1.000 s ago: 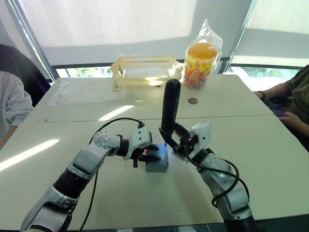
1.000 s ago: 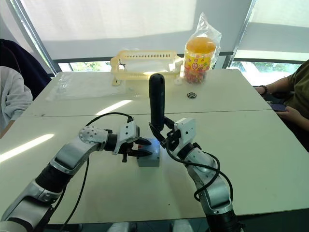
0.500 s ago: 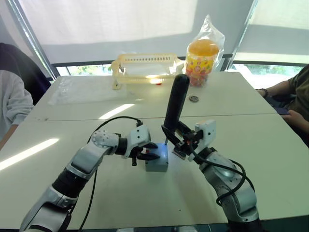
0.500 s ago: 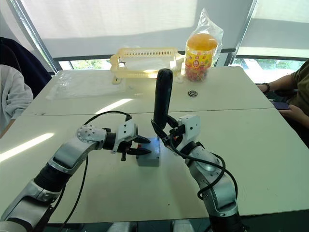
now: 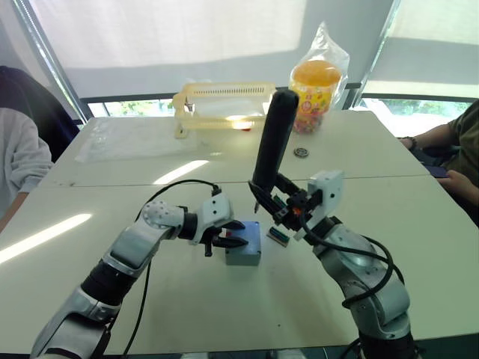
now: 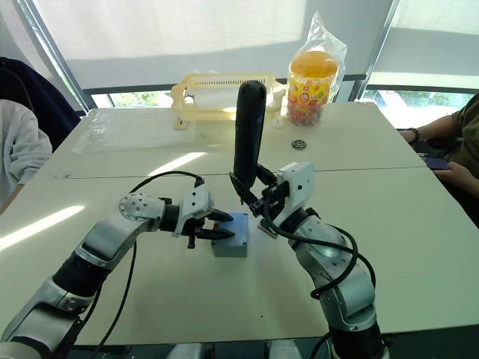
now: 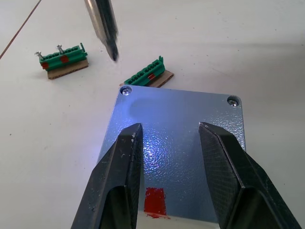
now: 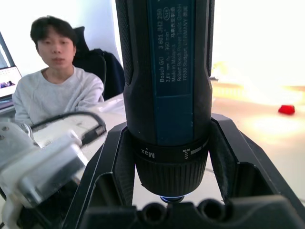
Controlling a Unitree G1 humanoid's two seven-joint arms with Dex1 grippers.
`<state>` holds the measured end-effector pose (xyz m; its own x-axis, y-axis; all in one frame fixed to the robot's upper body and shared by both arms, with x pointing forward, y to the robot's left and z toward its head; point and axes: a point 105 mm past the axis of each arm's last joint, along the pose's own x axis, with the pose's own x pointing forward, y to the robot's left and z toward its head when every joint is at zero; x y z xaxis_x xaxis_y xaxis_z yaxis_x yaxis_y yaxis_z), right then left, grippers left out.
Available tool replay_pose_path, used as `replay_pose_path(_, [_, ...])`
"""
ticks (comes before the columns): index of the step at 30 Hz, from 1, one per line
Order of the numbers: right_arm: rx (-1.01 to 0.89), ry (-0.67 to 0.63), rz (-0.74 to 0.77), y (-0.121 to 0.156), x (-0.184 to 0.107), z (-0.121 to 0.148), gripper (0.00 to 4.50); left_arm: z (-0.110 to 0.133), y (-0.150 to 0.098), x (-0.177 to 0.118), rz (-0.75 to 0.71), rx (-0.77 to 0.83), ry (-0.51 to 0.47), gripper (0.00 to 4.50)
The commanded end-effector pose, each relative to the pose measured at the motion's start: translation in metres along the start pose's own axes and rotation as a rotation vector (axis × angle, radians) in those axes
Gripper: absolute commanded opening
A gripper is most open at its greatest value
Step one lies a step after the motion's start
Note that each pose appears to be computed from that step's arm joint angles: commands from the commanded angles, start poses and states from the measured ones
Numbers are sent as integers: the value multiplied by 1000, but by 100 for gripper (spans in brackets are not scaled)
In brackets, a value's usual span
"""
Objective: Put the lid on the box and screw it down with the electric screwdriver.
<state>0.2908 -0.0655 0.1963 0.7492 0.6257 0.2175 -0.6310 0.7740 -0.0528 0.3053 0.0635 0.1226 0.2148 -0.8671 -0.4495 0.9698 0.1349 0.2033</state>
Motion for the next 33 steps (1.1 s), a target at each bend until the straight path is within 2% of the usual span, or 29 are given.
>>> replay_pose_path(1, [-31,-75,7,3,0,10,179,-46,-6,2,-1,-100,166,187])
replay_pose_path(14, [-28,-66,-15,-3,0,-3,179,-47,-8,1,-1,-103,168,187])
replay_pose_path(28, [-14,-57,2,4,-1,-4,179,-48,-8,2,-3,-104,170,187])
replay_pose_path(33, [-37,2,7,4,-3,-22,179,-47,-8,3,-3,-104,168,187])
